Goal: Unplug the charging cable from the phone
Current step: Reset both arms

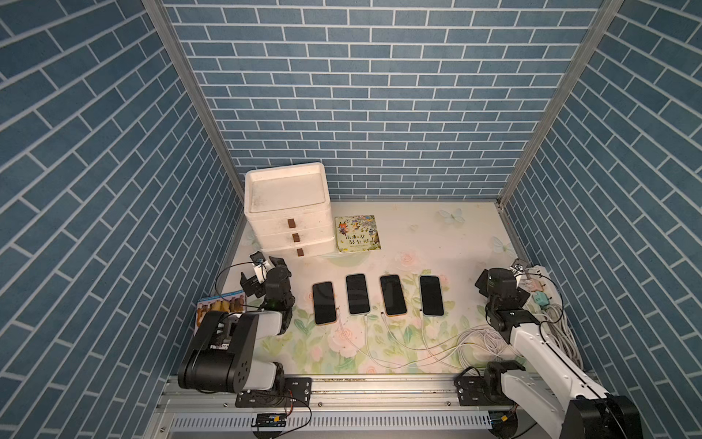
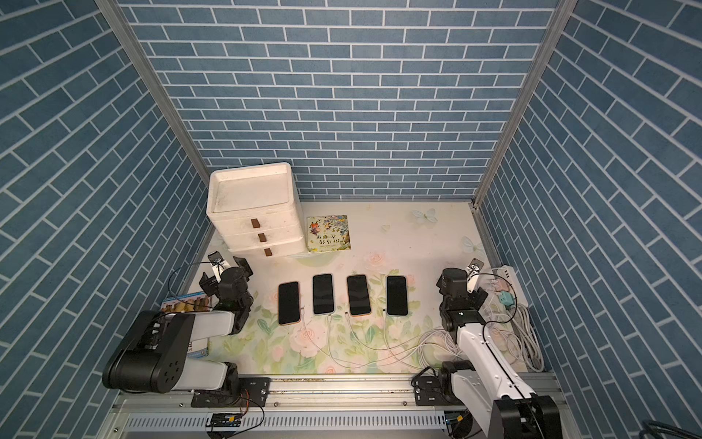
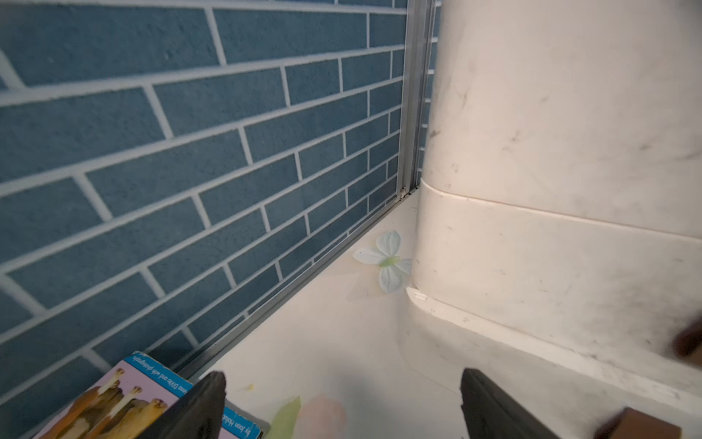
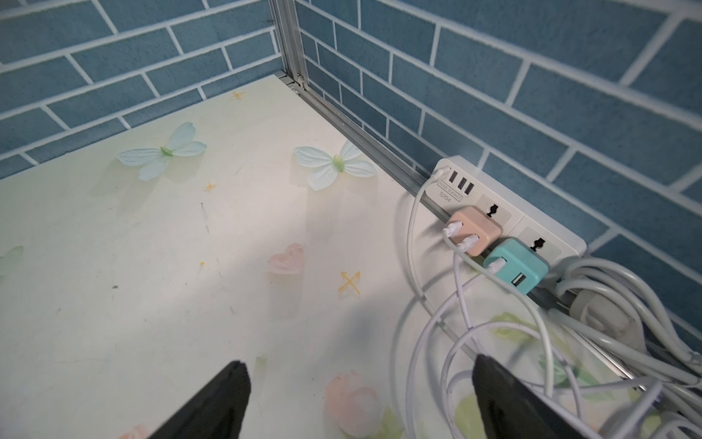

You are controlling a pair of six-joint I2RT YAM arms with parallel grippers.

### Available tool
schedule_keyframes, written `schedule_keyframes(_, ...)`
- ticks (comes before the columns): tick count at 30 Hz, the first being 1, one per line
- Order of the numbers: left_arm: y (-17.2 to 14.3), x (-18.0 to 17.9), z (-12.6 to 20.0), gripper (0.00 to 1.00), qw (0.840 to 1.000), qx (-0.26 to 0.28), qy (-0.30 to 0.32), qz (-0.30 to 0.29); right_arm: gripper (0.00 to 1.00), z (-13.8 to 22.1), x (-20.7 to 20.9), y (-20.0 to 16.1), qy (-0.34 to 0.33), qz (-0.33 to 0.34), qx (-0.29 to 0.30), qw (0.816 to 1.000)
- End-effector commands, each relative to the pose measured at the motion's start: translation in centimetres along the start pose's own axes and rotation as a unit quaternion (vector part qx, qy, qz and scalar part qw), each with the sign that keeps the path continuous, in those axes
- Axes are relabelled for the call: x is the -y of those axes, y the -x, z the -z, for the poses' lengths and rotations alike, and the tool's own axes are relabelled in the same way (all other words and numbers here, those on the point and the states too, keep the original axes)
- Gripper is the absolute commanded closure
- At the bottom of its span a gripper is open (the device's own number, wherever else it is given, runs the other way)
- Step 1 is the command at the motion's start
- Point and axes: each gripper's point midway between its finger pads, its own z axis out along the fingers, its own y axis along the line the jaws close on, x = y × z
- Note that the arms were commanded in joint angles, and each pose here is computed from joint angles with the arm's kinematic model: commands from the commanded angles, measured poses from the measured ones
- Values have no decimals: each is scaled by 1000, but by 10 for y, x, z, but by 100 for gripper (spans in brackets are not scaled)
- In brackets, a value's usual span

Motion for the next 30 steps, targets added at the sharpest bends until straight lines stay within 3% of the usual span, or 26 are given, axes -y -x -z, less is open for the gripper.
schedule_keyframes(1,19,25,-2,0,997,32,-69,27,4,-2,7,6,-17,4,23,1000)
schedule_keyframes(4,19,42,-3,0,993,29,-115,7,5,-5,9,9,-20,-4,32,999)
schedule_keyframes(12,19,49,10,0,986,49,-161,7,5,-20,21,28,-57,-5,66,996)
schedule_keyframes(14,17,41,19,0,983,78,-165,13,5,-23,24,31,-59,0,81,995)
schedule_keyframes(15,14,41,22,0,983,66,-169,14,5,-25,21,34,-49,1,94,994)
schedule_keyframes(16,24,36,23,0,982,89,-163,31,5,-27,17,35,-36,5,101,994)
schedule_keyframes(20,12,45,13,0,986,55,-156,6,2,-43,-7,36,11,21,127,992)
schedule_keyframes(23,15,45,14,0,986,59,-158,9,1,-56,-23,39,37,21,143,989)
schedule_keyframes(26,16,45,14,0,985,62,-158,11,1,-69,-64,37,120,81,132,981)
schedule_keyframes(30,14,44,14,0,986,61,-157,7,1,-59,-102,26,197,149,140,959)
